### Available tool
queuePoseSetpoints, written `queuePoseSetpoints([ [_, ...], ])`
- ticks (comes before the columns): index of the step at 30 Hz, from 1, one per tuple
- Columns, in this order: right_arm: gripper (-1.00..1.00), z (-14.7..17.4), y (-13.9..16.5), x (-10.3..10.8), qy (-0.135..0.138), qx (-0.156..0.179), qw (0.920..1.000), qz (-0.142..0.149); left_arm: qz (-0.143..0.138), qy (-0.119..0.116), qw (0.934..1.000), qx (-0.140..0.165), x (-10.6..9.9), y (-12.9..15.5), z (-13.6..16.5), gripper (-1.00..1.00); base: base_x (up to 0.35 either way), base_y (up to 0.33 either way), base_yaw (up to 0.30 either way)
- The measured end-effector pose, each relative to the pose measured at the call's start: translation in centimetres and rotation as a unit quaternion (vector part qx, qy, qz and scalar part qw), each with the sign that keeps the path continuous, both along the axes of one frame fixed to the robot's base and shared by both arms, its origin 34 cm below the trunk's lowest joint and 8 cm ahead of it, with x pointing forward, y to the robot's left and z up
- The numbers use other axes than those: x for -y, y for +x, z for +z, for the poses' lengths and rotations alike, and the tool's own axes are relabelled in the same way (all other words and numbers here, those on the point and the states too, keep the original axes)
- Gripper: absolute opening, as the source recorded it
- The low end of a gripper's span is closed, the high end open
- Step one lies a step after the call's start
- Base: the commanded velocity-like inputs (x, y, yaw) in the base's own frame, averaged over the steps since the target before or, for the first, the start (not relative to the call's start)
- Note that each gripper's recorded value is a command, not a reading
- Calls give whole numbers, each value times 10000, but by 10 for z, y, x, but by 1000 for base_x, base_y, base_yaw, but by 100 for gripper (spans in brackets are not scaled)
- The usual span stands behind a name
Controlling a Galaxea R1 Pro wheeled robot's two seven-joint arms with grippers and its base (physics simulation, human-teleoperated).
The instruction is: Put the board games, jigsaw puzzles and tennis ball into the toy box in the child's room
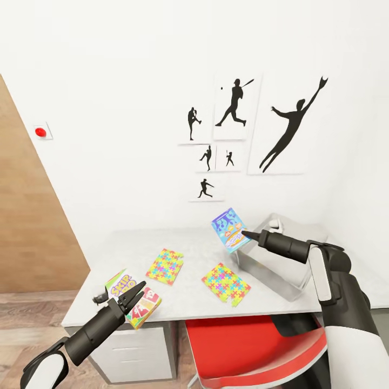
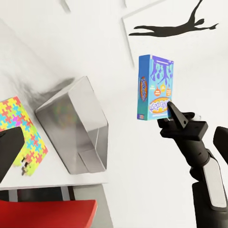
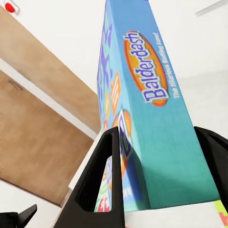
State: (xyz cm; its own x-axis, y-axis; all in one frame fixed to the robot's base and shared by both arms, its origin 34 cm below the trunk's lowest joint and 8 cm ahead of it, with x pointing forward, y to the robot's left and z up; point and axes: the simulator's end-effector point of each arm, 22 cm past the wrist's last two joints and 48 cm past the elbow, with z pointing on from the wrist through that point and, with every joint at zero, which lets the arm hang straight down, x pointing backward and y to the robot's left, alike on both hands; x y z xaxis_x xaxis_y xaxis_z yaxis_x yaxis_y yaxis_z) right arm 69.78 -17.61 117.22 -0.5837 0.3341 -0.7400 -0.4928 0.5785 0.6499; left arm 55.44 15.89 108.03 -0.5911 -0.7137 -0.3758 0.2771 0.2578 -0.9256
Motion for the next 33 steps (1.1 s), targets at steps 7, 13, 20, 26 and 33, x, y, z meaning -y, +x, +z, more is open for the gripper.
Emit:
queuePoseSetpoints([
  [7,-100,0,0,0,0,0,10000,0,0,0,10000,0,0,0,0,100,0,0,0],
  [13,-100,0,0,0,0,0,10000,0,0,0,10000,0,0,0,0,100,0,0,0],
  [20,-100,0,0,0,0,0,10000,0,0,0,10000,0,0,0,0,100,0,0,0],
  [26,-100,0,0,0,0,0,10000,0,0,0,10000,0,0,0,0,100,0,0,0],
  [33,-100,-3,-8,-22,52,-105,9995,297,130,126,9998,49,-17,-5,-5,100,0,0,0],
])
